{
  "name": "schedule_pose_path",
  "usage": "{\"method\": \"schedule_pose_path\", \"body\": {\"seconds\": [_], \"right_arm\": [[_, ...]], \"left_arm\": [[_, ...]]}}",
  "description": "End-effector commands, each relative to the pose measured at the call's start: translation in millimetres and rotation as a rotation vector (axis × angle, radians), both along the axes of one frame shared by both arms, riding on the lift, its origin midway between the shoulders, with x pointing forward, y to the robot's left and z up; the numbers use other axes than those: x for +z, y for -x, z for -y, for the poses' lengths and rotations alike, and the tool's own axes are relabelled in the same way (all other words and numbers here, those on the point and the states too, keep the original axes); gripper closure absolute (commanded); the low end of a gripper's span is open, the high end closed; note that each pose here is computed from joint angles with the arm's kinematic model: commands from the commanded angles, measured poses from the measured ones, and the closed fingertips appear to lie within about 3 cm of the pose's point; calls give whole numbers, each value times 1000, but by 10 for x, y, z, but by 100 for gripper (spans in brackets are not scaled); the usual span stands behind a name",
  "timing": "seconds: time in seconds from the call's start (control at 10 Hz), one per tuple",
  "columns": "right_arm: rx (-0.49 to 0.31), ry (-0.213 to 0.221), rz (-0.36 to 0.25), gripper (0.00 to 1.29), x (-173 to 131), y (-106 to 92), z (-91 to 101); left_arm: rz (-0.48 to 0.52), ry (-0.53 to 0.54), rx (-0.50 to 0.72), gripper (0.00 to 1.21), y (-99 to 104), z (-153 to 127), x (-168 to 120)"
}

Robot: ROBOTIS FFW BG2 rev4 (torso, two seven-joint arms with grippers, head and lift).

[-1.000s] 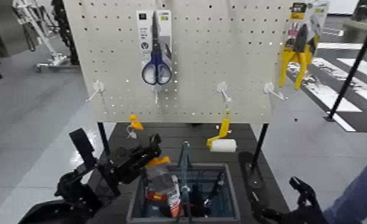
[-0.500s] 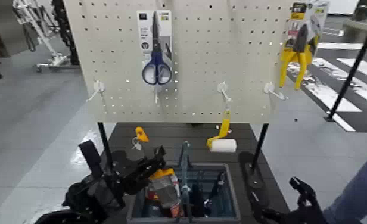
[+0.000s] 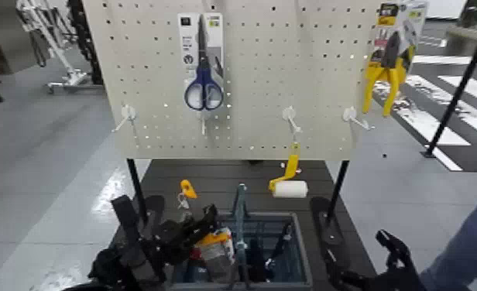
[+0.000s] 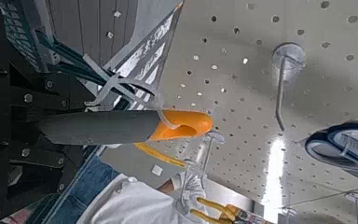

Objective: Put the yellow paint brush into the crate.

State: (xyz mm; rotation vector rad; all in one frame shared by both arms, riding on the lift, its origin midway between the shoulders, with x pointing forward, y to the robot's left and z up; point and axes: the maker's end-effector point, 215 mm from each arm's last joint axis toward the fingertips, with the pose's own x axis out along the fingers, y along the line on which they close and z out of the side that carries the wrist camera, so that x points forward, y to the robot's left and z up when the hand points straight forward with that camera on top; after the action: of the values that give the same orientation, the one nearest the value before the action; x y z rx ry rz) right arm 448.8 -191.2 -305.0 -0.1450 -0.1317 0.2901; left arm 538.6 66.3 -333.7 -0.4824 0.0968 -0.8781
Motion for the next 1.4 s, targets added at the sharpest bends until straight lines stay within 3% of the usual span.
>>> {"method": "schedule_pose_path", "body": {"seconds": [0.1, 0.4, 0.5, 0.6, 0.7, 0.8, 1.4], "right_arm": [[0, -2, -4, 15, -13, 0, 1], [2, -5, -6, 15, -16, 0, 0], [3, -5, -6, 15, -17, 0, -3], [3, -5, -6, 15, -17, 0, -3], [3, -4, -6, 15, -16, 0, 2], [4, -4, -6, 15, -16, 0, 4], [4, -5, -3, 15, -3, 1, 2]], "left_arm": [[-33, -1, 1, 115, 3, -1, -161], [-62, -14, -4, 115, 20, 11, -299], [-75, -17, -8, 101, 33, 8, -349], [-78, -19, -14, 69, 47, 16, -374], [-76, -28, -15, 10, 53, 21, -385], [-73, -31, -15, 0, 47, 27, -376], [-51, -47, -7, 0, 24, -4, -319]]}}
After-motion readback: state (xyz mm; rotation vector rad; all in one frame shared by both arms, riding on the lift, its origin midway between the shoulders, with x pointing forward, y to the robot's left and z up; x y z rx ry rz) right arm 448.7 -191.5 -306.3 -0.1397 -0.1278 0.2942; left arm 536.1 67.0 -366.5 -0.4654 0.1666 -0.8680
